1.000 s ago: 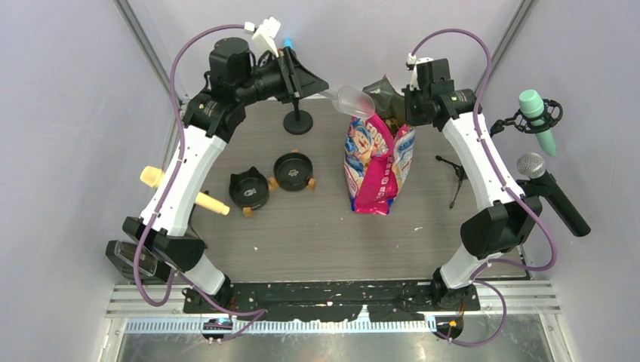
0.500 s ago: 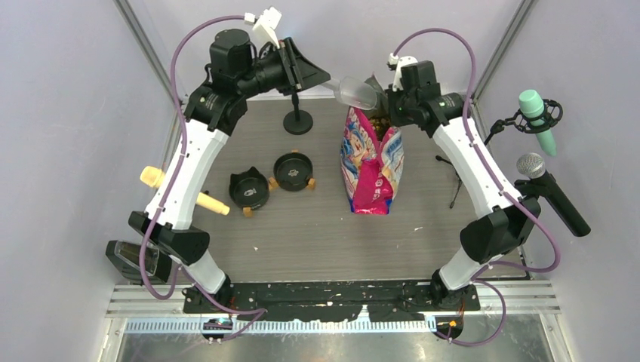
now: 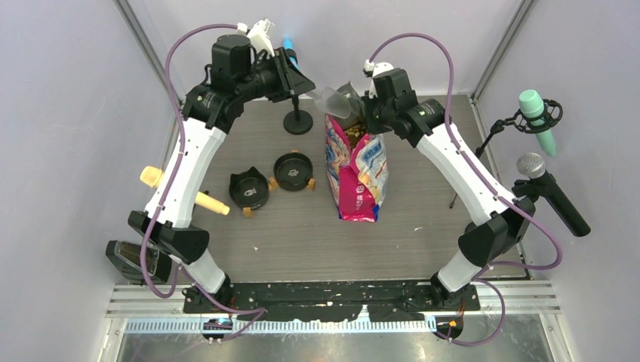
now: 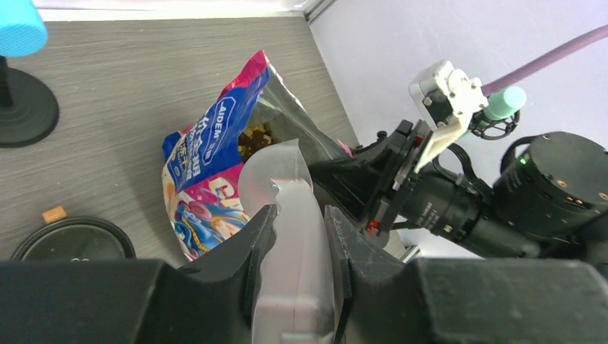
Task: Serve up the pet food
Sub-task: Collect the pet food from the pet food bag.
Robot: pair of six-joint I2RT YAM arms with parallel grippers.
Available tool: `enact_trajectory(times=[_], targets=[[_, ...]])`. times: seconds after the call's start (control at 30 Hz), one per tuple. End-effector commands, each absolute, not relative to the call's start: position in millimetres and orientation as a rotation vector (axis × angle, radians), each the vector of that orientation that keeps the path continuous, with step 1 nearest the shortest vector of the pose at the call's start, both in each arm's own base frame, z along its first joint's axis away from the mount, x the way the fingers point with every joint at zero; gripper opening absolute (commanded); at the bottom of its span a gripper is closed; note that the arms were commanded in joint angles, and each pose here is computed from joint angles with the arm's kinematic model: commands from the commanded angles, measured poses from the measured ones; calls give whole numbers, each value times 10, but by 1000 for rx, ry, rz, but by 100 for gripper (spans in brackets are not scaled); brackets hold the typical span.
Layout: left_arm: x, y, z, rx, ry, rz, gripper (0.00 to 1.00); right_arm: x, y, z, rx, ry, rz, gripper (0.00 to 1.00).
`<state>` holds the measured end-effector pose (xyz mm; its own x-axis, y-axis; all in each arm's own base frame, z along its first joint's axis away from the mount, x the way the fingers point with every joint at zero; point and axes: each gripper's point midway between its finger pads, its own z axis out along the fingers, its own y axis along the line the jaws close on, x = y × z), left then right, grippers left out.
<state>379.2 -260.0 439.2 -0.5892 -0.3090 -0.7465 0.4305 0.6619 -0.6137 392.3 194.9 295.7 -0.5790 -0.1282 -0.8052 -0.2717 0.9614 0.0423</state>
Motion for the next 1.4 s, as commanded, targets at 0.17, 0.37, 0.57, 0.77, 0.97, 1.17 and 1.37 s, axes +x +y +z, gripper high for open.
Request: enact_trajectory(times=[0.17,0.37,0.57,0.77,0.97,1.17,1.37], targets=[[3782,-2565,4409,150,1961,-980,0,3844,2500,4166,-312,1862,403,5],[3799,-2588,4152,177,2041,-952,0,3925,2397,4127,-289,1870,311,5],[3701,-2580,4313,205,1999,-976,0,4084,1936,3939,-187,1910,186,5],[3575,-2582,4622,217,1920,-1035,0,4173,1477,3890,-100,1914,168,5],[3563,-2350,4946,167,1830,-1009,0,4218,1205,3852,-74,1910,143,5],[3468,-2201,5201,135,1743,-1082,0,4213,1210,3796,-110,1926,175,5],[3542,-1872,5014,61,1769,-947,0,4268,831,3884,-35,1907,104,5]])
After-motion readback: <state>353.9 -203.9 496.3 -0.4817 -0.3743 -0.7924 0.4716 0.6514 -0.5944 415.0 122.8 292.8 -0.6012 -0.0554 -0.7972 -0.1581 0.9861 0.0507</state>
